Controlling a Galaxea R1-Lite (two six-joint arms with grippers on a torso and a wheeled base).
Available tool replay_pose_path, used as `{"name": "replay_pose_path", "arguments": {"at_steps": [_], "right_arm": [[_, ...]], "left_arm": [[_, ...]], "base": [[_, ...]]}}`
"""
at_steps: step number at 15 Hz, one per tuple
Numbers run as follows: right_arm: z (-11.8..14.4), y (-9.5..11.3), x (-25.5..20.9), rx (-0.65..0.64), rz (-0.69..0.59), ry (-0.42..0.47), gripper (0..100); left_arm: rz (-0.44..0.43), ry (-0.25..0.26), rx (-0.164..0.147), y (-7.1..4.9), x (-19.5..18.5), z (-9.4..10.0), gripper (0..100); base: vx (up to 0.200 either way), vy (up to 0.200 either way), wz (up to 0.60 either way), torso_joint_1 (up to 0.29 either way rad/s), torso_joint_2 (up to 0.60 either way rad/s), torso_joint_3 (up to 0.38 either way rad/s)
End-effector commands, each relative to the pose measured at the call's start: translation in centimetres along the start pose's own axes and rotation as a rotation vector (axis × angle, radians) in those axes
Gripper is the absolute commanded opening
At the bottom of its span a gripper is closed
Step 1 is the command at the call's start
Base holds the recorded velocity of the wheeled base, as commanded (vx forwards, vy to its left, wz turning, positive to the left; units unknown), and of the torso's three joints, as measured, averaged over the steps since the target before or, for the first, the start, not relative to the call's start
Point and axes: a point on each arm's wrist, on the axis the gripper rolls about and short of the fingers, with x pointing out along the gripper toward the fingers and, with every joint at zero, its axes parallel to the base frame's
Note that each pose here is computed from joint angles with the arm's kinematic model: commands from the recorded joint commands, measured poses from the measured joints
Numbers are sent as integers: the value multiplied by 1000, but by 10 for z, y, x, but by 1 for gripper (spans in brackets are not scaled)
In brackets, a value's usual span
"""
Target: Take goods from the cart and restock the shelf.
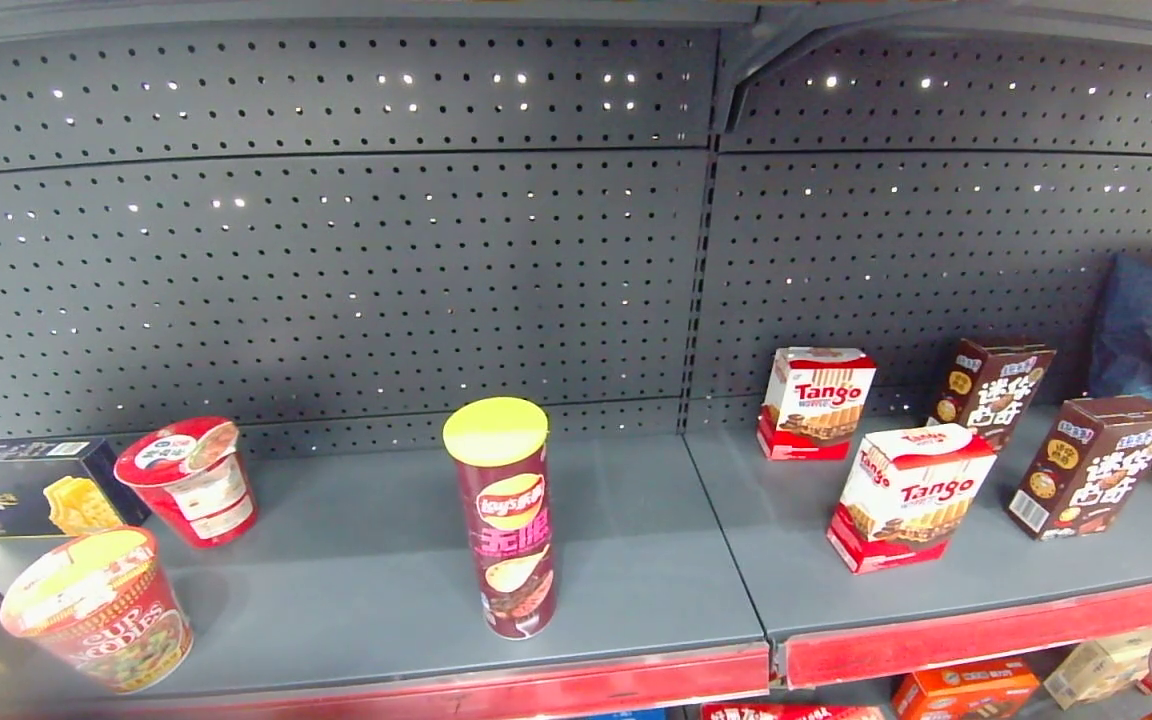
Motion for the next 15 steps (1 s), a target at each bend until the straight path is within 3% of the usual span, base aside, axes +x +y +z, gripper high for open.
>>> {"name": "replay_pose_path", "arguments": {"at_steps": [1, 6, 9, 12, 15], "right_arm": [[1, 0, 0, -2, 3, -1, 0], [2, 1, 1, -2, 84, -10, 0], [2, 1, 1, -3, 98, -11, 0], [3, 1, 3, -5, 125, -7, 0], [11, 0, 1, -12, 184, -39, 0]], "left_arm": [[1, -10, -2, 0, -1, 0, 100], [1, -12, -2, 0, -1, 0, 100], [1, -12, -2, 0, -1, 0, 100], [1, -12, -2, 0, -1, 0, 100], [1, -12, -2, 0, -1, 0, 100]], "base": [[0, 0, 0, 0, 0, 0], [0, 0, 480, 1, 1, 2], [0, 0, 0, 0, 0, 0], [0, 0, 600, 4, 1, -4], [0, 0, 0, 0, 0, 0]]}}
